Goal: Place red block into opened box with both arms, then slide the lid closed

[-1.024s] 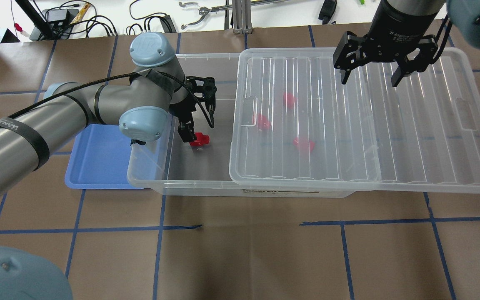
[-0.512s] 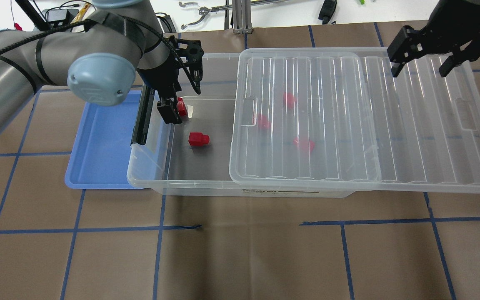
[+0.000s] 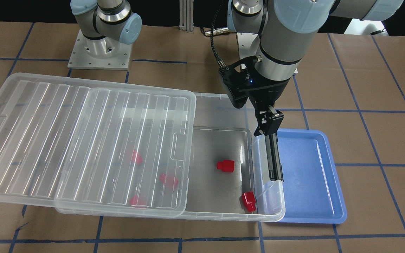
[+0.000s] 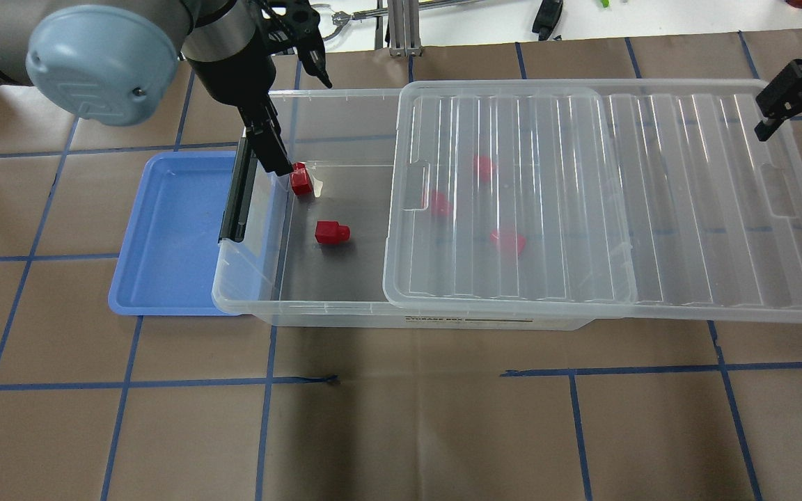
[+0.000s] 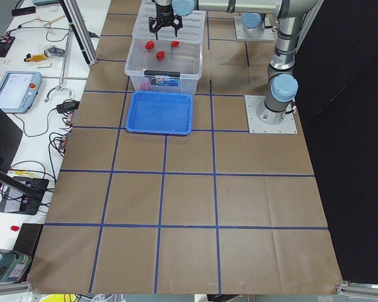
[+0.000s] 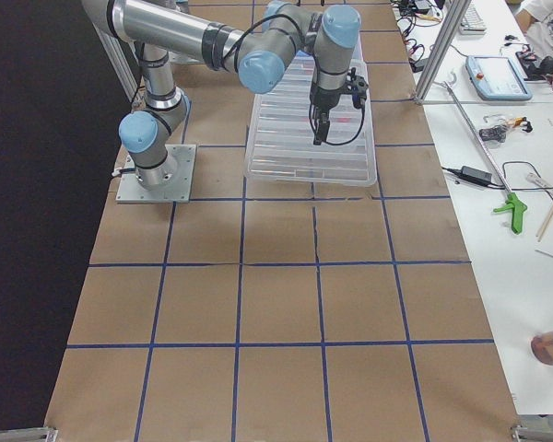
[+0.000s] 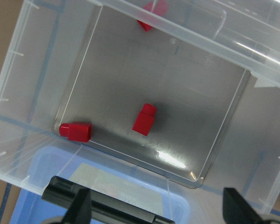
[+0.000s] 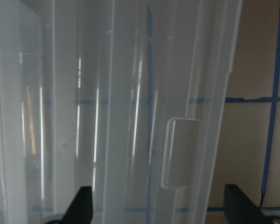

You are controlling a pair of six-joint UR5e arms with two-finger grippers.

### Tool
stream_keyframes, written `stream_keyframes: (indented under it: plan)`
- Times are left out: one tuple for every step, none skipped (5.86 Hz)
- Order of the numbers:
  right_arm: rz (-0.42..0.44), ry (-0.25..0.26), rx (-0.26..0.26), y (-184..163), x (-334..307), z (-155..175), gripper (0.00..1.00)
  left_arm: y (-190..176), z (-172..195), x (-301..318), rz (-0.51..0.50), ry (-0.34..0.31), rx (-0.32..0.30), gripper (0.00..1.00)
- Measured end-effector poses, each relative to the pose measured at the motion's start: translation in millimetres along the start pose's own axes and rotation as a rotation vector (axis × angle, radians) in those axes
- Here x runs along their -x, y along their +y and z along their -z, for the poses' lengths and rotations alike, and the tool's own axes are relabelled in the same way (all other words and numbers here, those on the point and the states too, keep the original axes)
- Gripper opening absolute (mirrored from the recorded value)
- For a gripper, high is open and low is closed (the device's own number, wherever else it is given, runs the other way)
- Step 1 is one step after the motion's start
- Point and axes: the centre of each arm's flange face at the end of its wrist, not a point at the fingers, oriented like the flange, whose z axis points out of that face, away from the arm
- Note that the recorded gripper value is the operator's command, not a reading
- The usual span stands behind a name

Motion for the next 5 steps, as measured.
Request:
stream_keyframes:
  plan:
    - [0.012, 0.006, -0.013, -5, -42, -15, 1.0, 10, 10, 5, 0.172, -0.018, -0.01, 0.98]
    - [0.012, 0.02, -0.024, -11, -78, -33, 1.0, 25, 19, 10, 0.348, -0.036, -0.014, 0.98]
    - [0.001, 0.035, -0.016, -16, -101, -53, 1.0, 43, 27, 13, 0.502, -0.061, 0.001, 0.98]
    - [-0.005, 0.036, 0.005, -17, -111, -69, 1.0, 55, 32, 16, 0.63, -0.084, 0.015, 0.98]
    - [-0.007, 0.026, 0.025, -13, -110, -82, 1.0, 60, 35, 17, 0.746, -0.093, 0.013, 0.98]
